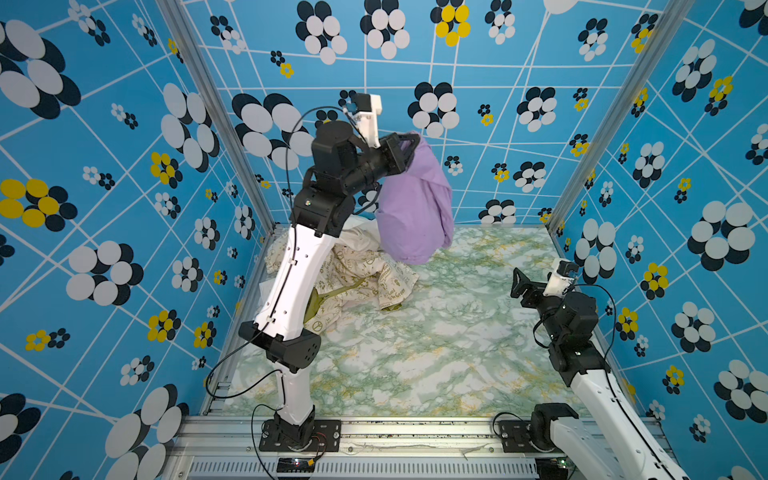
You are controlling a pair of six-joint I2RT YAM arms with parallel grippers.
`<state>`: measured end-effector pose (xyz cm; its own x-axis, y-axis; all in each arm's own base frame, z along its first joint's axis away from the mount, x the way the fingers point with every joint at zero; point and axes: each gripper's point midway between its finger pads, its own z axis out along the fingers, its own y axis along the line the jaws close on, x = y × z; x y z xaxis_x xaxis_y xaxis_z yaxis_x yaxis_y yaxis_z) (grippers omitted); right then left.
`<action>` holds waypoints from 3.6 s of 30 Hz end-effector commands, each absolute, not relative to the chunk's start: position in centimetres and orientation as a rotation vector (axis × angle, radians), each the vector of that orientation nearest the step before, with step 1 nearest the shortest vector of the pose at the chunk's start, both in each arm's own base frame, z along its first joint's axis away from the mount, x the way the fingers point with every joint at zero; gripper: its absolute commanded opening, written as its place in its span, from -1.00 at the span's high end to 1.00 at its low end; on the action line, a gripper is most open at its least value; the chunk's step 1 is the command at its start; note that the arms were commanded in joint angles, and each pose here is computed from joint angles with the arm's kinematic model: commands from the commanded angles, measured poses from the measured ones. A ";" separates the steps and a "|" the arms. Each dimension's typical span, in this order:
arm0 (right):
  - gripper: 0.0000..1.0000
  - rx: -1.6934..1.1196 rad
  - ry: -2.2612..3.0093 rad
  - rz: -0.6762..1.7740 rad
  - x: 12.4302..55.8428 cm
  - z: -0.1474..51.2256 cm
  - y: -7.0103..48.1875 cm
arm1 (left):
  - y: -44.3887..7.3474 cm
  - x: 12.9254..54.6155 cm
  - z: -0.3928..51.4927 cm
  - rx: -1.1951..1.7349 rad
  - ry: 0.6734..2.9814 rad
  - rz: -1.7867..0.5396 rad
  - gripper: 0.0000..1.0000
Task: Pick out a specific cloth from the pile
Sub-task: 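Carry the purple cloth with the left gripper while the right gripper reaches toward it, then grasp the purple cloth with the right gripper and release it from the left gripper, then lower the purple cloth onto the table far from the pile with the right gripper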
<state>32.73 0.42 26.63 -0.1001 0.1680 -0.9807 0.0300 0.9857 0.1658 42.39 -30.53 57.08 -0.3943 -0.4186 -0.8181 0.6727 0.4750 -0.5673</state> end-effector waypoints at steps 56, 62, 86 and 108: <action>-0.69 -0.635 2.477 -0.110 42.2 10.0 19.6 | -21.9 28.2 26.0 0.201 1.863 -0.655 -0.98; -0.23 -0.630 2.520 -0.144 43.2 7.4 19.9 | -21.2 27.2 25.6 0.208 1.884 -0.658 -0.99; 1.00 -0.124 2.089 -0.198 51.3 30.5 7.6 | -19.9 26.5 26.1 0.161 1.847 -0.660 -0.98; -0.10 0.327 2.410 -0.152 46.5 20.4 -5.3 | -19.1 26.4 26.1 0.129 1.839 -0.645 -0.98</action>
